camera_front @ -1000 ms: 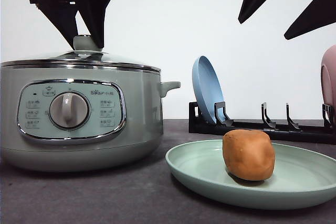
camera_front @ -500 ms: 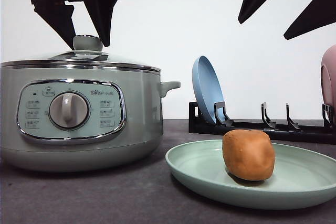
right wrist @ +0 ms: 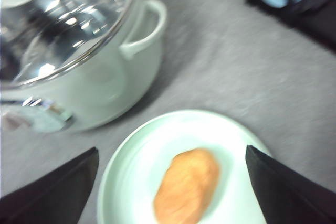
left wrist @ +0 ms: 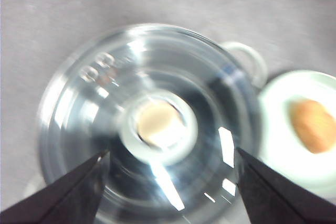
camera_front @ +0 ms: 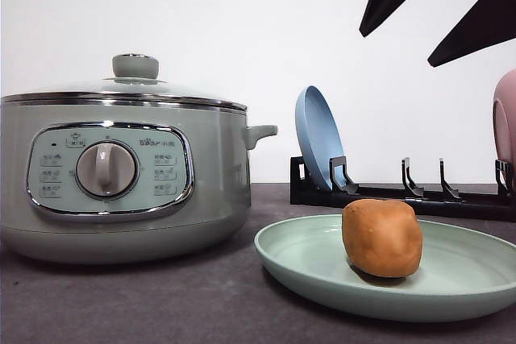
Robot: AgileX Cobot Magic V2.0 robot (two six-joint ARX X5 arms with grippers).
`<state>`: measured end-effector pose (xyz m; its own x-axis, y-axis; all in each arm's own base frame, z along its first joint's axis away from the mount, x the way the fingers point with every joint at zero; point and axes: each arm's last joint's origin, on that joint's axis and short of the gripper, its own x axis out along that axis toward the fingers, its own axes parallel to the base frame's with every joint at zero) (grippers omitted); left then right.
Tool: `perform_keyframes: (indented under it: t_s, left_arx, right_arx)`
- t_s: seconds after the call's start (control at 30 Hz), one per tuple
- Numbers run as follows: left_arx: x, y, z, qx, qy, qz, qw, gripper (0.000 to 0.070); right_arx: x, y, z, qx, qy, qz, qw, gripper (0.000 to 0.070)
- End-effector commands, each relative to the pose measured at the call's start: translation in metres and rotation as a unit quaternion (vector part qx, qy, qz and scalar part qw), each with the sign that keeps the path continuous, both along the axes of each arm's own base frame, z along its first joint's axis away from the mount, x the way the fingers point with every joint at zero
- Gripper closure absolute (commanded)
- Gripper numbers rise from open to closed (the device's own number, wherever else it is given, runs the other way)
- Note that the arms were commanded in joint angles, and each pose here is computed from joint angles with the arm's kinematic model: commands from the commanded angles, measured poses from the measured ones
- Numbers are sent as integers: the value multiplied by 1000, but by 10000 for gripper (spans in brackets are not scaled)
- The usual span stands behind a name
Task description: Transfer potato from steamer to green plate
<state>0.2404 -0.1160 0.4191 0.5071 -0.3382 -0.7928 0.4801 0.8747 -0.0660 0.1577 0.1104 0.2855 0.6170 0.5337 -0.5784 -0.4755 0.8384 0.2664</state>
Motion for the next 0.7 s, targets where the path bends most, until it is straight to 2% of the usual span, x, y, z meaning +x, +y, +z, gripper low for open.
perform_keyframes:
  t_s: [0.0,0.33,0.47,0.67]
  left_arx:
    - [-7,0,9,-23,-2,-17,1000,227]
    - [-44,10,23,-101,47,-90,990,227]
    - [-48,12,21,-101,71,-98,988,228]
    - [-49,12,21,-99,74,-99,987,230]
  right_arx:
    - [0,2,4,5,0,19,1000,134]
    - [-7,4,-1,29,57,86,994,135]
    - [-9,3,-2,30,70,95,993,135]
    - [-9,3,-3,28,73,95,992,135]
